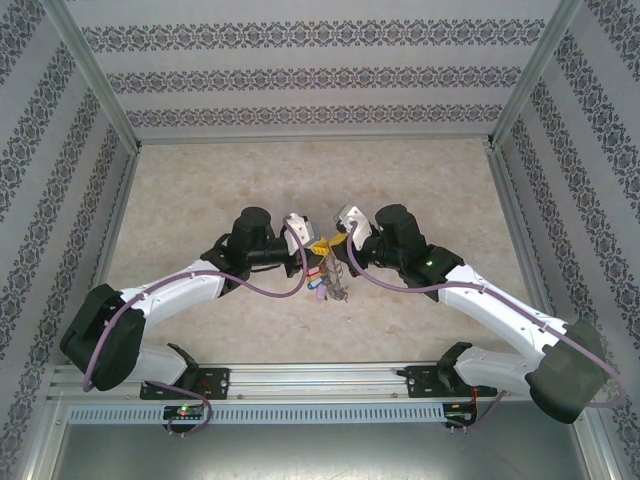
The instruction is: Put the keys on the keyring
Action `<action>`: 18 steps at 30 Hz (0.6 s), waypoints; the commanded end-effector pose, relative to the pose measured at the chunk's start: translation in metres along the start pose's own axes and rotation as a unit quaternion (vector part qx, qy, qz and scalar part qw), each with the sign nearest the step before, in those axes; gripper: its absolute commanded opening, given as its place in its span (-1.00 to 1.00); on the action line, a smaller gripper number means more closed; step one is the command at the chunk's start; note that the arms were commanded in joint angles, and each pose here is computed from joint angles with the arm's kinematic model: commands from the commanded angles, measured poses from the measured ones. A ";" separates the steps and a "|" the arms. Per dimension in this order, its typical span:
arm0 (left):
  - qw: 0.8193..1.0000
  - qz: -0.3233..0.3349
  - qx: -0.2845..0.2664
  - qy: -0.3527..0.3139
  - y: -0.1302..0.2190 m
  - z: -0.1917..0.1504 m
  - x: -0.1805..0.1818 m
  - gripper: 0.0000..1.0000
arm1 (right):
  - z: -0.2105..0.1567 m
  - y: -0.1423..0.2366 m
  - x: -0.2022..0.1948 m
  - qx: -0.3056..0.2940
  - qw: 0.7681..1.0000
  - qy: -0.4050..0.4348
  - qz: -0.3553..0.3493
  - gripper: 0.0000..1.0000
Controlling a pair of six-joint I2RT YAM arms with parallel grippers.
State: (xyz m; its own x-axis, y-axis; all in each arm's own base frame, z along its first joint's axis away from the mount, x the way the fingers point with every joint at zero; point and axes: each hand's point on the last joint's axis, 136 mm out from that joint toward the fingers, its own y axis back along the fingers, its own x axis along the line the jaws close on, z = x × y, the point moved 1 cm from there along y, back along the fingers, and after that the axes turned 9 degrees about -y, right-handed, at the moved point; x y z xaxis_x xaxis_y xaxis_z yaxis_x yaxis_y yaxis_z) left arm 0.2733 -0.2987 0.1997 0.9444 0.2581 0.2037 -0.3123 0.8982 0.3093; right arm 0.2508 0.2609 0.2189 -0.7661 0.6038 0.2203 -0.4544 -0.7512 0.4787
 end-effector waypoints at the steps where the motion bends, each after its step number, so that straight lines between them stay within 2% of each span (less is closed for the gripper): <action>1: 1.000 -0.002 0.004 -0.011 -0.004 0.005 0.001 -0.55 | 0.031 0.010 0.016 -0.044 0.998 0.026 0.024 -1.00; 8: 1.000 -0.008 0.012 -0.016 -0.006 0.004 -0.001 -0.64 | 0.030 0.011 0.017 -0.044 0.998 0.026 0.028 -1.00; 14: 1.000 -0.002 0.013 -0.016 -0.006 0.004 0.000 -0.97 | 0.025 0.012 0.016 -0.036 0.999 0.029 0.023 -1.00; 18: 1.000 0.000 0.013 -0.016 -0.005 0.003 0.000 -1.00 | 0.020 0.016 0.005 -0.029 0.999 0.029 -0.004 -1.00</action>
State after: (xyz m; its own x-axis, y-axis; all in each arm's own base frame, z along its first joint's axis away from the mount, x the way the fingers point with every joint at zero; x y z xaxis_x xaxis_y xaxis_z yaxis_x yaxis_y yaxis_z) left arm 0.2726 -0.3013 0.1945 0.9457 0.2450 0.2135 -0.3069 0.8893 0.3390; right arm 0.2483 0.2592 0.2183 -0.7713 0.5998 0.2128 -0.4489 -0.7498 0.4861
